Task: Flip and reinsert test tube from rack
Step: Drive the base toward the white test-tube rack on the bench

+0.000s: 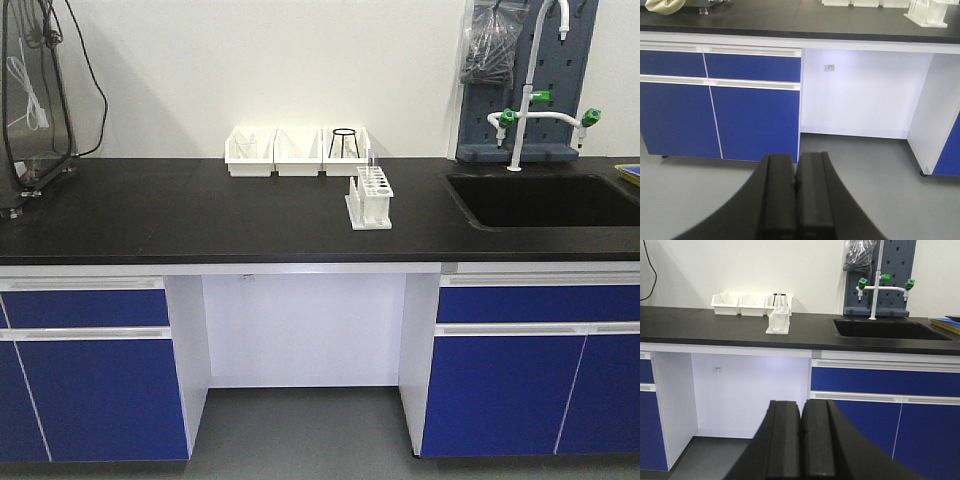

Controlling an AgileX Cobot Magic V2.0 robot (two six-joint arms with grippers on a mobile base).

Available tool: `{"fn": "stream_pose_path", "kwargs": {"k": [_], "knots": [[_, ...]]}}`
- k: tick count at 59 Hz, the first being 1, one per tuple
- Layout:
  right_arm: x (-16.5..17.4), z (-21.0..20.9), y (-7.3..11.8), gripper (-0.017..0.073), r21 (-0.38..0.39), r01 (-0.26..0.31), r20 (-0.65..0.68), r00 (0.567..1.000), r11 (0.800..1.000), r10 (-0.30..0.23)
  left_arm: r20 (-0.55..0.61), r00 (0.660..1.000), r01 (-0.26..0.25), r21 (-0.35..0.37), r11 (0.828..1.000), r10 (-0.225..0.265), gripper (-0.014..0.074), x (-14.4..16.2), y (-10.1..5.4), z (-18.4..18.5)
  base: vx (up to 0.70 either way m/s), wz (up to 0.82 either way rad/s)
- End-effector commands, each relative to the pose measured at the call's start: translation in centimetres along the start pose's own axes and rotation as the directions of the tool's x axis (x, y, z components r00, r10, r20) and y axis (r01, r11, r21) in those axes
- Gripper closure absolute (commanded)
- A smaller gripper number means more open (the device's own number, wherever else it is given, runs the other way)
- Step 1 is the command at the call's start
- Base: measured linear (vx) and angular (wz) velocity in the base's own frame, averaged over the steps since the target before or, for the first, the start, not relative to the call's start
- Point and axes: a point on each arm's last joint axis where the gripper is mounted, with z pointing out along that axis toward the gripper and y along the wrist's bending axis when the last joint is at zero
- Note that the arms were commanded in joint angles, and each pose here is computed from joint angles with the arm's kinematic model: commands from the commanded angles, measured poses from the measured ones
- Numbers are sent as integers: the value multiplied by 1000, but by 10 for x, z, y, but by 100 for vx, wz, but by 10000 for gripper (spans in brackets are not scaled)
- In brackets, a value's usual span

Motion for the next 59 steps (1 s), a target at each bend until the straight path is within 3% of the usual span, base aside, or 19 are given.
{"fn": "stream_pose_path", "kwargs": {"k": [1,59], "knots": [[-8,-1,0,571,0,7,87,996,1000,-7,97,995,1,23,1000,-3,600,-8,-2,-1,3,-1],[-8,-1,0,568,0,7,87,996,1000,-7,97,995,1,23,1000,-3,600,-8,-2,-1,16,0]]}}
